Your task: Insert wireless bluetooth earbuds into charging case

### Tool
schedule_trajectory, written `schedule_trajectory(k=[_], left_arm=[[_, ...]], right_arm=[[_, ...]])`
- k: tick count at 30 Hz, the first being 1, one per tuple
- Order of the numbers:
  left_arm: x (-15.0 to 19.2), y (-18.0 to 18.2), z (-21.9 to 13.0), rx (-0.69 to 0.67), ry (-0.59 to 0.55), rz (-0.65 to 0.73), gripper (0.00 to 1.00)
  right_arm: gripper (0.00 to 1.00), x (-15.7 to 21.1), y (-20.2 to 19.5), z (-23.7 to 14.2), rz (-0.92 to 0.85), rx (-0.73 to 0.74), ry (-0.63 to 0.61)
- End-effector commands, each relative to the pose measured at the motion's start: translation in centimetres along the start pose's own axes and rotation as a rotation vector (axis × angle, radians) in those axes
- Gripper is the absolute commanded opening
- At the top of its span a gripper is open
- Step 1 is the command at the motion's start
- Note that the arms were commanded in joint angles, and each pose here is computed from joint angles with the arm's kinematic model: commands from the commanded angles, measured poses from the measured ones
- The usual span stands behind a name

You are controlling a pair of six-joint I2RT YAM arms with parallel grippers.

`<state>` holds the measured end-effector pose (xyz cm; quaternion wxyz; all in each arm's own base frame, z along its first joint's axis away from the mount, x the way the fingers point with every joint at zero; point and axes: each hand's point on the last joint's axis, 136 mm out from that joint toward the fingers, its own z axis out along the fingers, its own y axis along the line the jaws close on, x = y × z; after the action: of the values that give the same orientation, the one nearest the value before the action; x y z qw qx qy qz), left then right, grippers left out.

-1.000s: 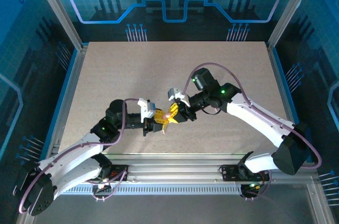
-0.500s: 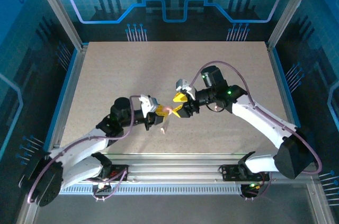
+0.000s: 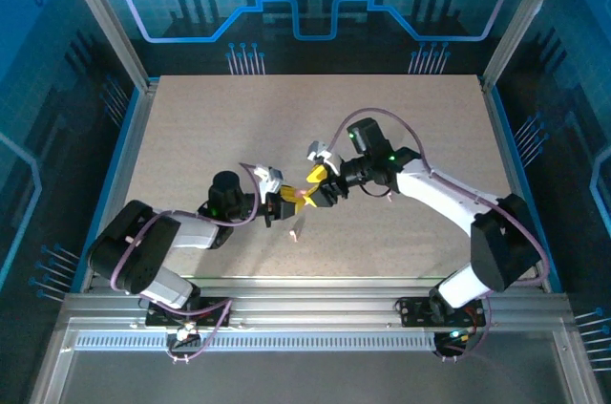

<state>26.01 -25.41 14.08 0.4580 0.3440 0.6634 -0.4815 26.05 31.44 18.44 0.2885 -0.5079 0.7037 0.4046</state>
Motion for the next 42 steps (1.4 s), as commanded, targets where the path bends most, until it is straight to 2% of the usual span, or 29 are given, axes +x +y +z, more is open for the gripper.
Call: schedule_trajectory(k=[1, 18, 30, 38, 42], left_arm=[[-1.8, -1.8, -0.5, 0.091, -0.072, 0.072, 0.19], [-3.0, -3.3, -1.4, 0.092, -0.069, 0.099, 0.2], [-3.8, -4.5, -2.2, 0.096, -0.046, 0.146, 0.19], [-3.4, -4.2, -2.3, 0.067, -0.033, 0.148, 0.19], [-3.1, -2.9, -2.4, -0.014, -0.017, 0.126, 0.19]], right_arm=[[0.61, -1.2, 0.0, 0.0, -0.022, -0.038, -0.021], [0.58, -0.5, -1.2, 0.7, 0.018, -0.051, 0.004], [0.56, -0.5, -5.1, -0.1, 0.098, 0.131, -0.018], [0.56, -1.0, -5.6, -0.5, 0.117, 0.168, -0.035], [0.56, -1.7, -5.1, -1.6, 0.147, 0.2, -0.047]])
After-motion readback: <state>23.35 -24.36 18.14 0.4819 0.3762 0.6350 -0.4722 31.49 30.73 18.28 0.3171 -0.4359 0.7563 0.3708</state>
